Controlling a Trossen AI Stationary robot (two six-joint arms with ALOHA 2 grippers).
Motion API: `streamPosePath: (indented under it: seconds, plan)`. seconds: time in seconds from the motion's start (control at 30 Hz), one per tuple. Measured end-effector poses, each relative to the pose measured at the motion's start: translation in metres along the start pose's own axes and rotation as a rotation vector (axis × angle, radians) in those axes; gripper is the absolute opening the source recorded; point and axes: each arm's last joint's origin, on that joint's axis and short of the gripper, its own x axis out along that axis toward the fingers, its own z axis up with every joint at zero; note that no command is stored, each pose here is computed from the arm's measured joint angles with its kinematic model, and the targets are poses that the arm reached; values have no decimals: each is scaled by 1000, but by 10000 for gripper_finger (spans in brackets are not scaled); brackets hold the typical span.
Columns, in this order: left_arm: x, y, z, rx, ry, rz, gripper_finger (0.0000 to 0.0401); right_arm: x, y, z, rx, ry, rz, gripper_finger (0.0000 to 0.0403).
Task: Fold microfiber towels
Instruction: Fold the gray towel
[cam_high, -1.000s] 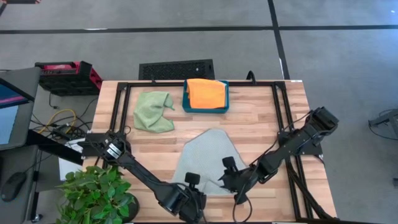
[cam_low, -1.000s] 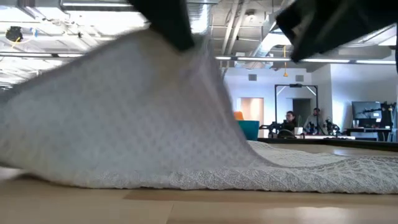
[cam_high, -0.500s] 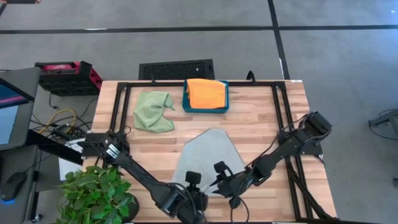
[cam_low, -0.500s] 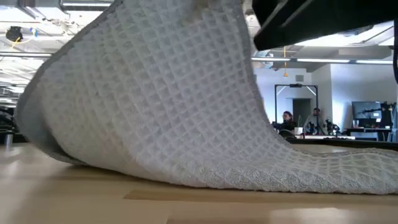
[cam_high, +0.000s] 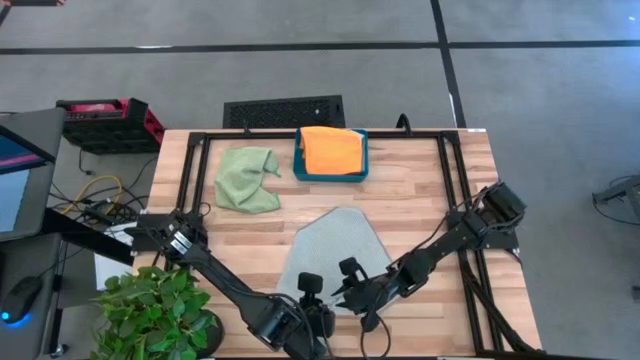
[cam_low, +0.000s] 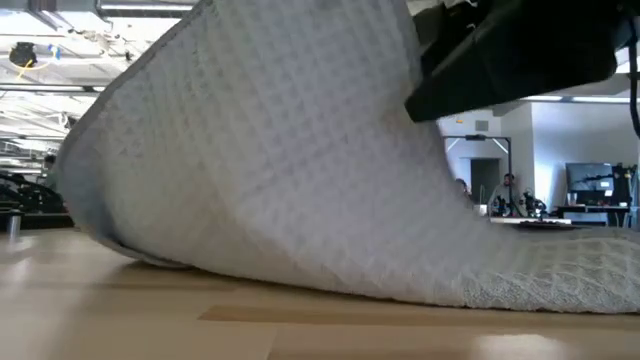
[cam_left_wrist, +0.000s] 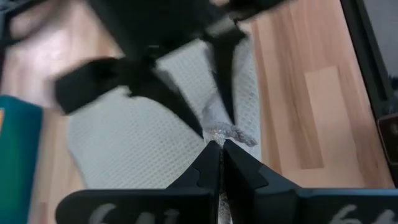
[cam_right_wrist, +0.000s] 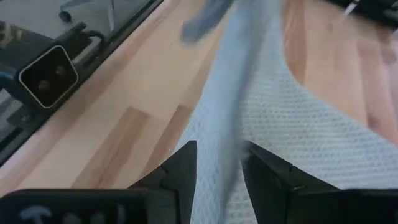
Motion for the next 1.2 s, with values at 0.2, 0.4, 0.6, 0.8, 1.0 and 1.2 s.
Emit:
streamPosePath:
  seconds: [0.2, 0.4, 0.6, 0.8, 1.0, 1.2]
  plan:
    - [-30, 16, 11, -44, -14, 63, 0, 2, 7, -7, 16, 52, 16, 150]
    - [-58, 31, 19, -112, -36, 97, 0, -3, 19, -14, 57, 129, 38, 150]
    - [-68, 39, 15, -120, -30, 132, 0, -9, 32, -25, 89, 240, 49, 147]
    - [-78, 47, 14, -160, -52, 161, 0, -14, 36, -36, 151, 353, 27, 130]
    - [-86, 52, 11, -167, -43, 166, 0, -21, 41, -46, 182, 461, 5, 117]
    - [-89, 55, 8, -174, -26, 178, 0, -29, 49, -53, 189, 536, -18, 118]
